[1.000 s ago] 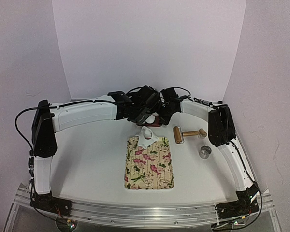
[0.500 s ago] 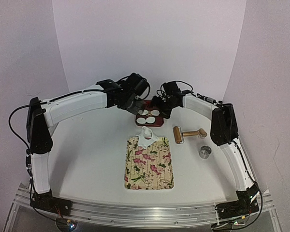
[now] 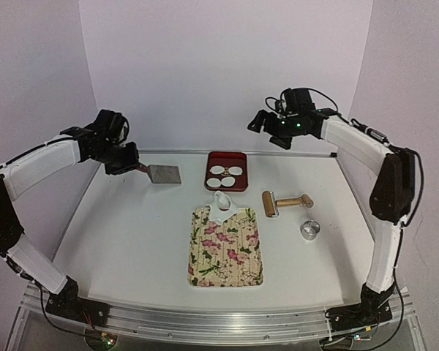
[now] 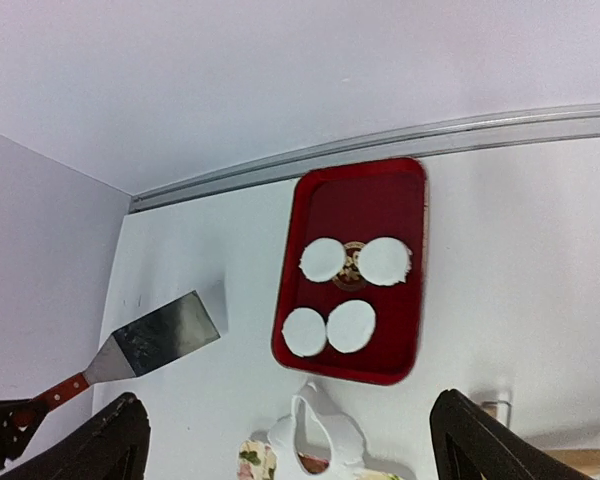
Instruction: Roll out the dumpling wrappers from the dough
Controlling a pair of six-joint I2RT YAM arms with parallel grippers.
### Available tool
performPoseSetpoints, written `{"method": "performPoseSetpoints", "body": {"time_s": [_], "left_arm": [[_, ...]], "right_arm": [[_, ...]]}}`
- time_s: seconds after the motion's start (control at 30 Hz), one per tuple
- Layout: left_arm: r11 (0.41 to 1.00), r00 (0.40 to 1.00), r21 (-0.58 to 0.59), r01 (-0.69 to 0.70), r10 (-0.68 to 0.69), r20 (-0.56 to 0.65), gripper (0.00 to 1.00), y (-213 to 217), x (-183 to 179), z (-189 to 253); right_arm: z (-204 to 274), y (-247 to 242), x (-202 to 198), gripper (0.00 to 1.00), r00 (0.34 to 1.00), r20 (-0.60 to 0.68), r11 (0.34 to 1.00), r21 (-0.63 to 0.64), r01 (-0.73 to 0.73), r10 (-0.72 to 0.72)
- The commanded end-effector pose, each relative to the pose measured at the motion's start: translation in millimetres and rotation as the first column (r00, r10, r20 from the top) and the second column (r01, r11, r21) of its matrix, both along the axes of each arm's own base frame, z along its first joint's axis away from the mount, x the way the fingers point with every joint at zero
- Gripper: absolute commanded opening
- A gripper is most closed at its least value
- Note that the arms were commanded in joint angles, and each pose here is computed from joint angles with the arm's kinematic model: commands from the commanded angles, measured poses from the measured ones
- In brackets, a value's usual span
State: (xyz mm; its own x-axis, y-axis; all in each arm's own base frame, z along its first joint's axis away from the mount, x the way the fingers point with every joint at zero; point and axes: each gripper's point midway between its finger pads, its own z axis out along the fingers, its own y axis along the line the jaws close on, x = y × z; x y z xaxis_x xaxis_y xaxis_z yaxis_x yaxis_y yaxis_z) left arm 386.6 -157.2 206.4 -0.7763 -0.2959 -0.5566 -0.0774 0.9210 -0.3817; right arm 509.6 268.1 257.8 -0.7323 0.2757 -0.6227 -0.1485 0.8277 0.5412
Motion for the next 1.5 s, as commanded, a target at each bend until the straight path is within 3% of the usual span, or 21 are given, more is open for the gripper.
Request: {"method": "performPoseSetpoints", "body": {"time_s": [0.0,0.23,0.47,0.6,0.73,0.9,1.0,1.23,1.27,1.37,1.47], "left_arm": [[0.947,0.999,-0.319,0.033,-0.038,-0.009,0.0,-3,-11,7],[0.898,0.998,-0.438,-0.044,0.018,-0.065,0.01,32,-31,-29],[0.919,0.977,-0.366,-0.148,0.078,-0.201,0.14,55,-50,-86],[0.934,0.973,-0.323,-0.153,0.085,-0.215,0.22,61,-57,-102],[0.948,0.969,-0.275,-0.159,0.096,-0.228,0.36,69,-61,-115],[0.96,0.968,-0.217,-0.177,0.13,-0.213,0.65,80,-61,-112],[0.965,0.97,-0.156,-0.209,0.186,-0.154,0.85,94,-57,-94],[0.955,0.942,0.019,-0.297,0.289,0.173,0.94,140,-48,3],[0.951,0.925,0.03,-0.308,0.292,0.243,0.99,145,-50,25],[0.937,0.859,0.06,-0.343,0.287,0.423,1.0,159,-60,85],[0.926,0.813,0.085,-0.369,0.277,0.512,1.0,168,-74,117]], "right_arm": [[-4,-54,-37,0.98,1.0,-0.006,0.993,-0.115,0.017,-0.018],[-11,-120,-84,0.98,0.991,-0.002,0.947,-0.294,0.13,-0.136],[-33,-160,-110,0.98,0.969,-0.034,0.9,-0.379,0.215,-0.246],[-36,-179,-119,0.98,0.943,-0.023,0.862,-0.414,0.294,-0.333],[-30,-196,-126,0.98,0.917,0.006,0.815,-0.456,0.357,-0.399],[-14,-211,-134,0.98,0.9,0.065,0.779,-0.476,0.408,-0.431],[0,-222,-141,0.98,0.881,0.117,0.751,-0.478,0.455,-0.459],[38,-245,-162,0.98,0.839,0.29,0.703,-0.458,0.544,-0.461],[47,-247,-168,0.98,0.832,0.333,0.704,-0.445,0.554,-0.444],[58,-254,-181,0.98,0.802,0.436,0.701,-0.412,0.582,-0.409],[61,-260,-198,0.98,0.759,0.527,0.703,-0.367,0.61,-0.383]]}}
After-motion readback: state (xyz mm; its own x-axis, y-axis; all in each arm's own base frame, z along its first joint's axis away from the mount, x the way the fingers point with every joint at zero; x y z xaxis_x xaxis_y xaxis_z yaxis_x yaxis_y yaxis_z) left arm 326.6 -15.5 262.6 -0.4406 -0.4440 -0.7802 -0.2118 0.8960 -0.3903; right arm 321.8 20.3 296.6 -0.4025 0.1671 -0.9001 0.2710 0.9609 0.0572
